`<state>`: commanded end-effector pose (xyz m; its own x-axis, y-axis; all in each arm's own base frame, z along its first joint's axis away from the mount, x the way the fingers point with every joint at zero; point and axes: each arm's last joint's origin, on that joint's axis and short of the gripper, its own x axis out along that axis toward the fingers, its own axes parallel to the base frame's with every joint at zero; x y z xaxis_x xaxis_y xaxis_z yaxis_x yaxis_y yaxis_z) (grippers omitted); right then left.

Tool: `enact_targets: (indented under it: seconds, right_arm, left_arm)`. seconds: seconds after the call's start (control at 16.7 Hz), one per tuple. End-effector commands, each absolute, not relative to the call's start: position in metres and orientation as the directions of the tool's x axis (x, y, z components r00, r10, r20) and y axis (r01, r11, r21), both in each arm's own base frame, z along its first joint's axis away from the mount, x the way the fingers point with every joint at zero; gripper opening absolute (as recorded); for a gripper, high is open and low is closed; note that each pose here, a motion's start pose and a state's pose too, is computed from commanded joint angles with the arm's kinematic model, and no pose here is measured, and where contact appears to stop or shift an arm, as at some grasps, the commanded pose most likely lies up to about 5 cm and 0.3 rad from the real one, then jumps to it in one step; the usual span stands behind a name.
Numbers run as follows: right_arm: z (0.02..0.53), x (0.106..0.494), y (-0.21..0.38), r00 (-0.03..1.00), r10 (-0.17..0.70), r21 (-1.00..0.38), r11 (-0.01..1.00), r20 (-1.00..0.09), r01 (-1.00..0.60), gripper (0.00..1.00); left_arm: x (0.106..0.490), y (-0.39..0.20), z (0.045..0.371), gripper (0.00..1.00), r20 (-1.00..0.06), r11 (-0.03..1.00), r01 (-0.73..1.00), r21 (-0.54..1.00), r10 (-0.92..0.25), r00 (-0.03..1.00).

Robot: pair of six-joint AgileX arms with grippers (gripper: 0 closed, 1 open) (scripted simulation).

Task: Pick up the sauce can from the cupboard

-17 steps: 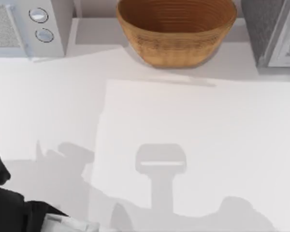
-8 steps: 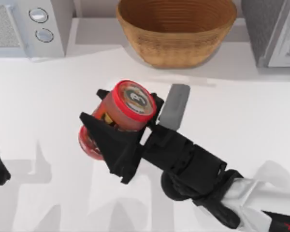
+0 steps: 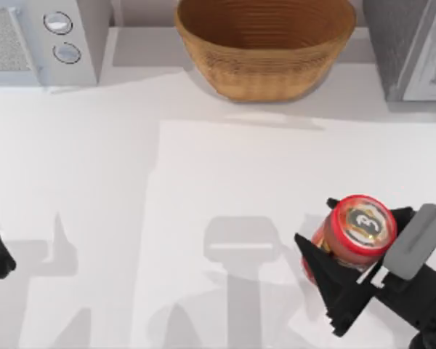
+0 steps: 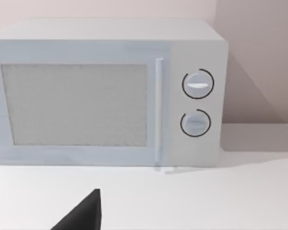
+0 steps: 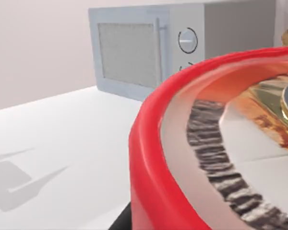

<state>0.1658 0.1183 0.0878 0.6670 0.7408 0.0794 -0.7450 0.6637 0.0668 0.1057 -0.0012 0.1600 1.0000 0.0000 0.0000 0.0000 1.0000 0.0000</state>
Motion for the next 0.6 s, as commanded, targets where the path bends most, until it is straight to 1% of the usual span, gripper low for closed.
enact_targets:
  seconds: [0.18, 0.3, 0.6]
  right_arm:
    - [0.085, 0.145, 0.093, 0.711, 0.703, 0.014, 0.711, 0.016, -0.704, 0.00]
    - [0.085, 0.139, 0.086, 0.722, 0.692, 0.000, 0.722, -0.001, -0.692, 0.00]
    - [0.085, 0.139, 0.086, 0.722, 0.692, 0.000, 0.722, -0.002, -0.692, 0.00]
  left_arm:
    - [0.106, -0.001, 0.160, 1.00, 0.000, 1.000, 0.000, 0.000, 0.000, 1.000]
    - [0.106, -0.001, 0.160, 1.00, 0.000, 1.000, 0.000, 0.000, 0.000, 1.000]
    - [0.106, -0.001, 0.160, 1.00, 0.000, 1.000, 0.000, 0.000, 0.000, 1.000]
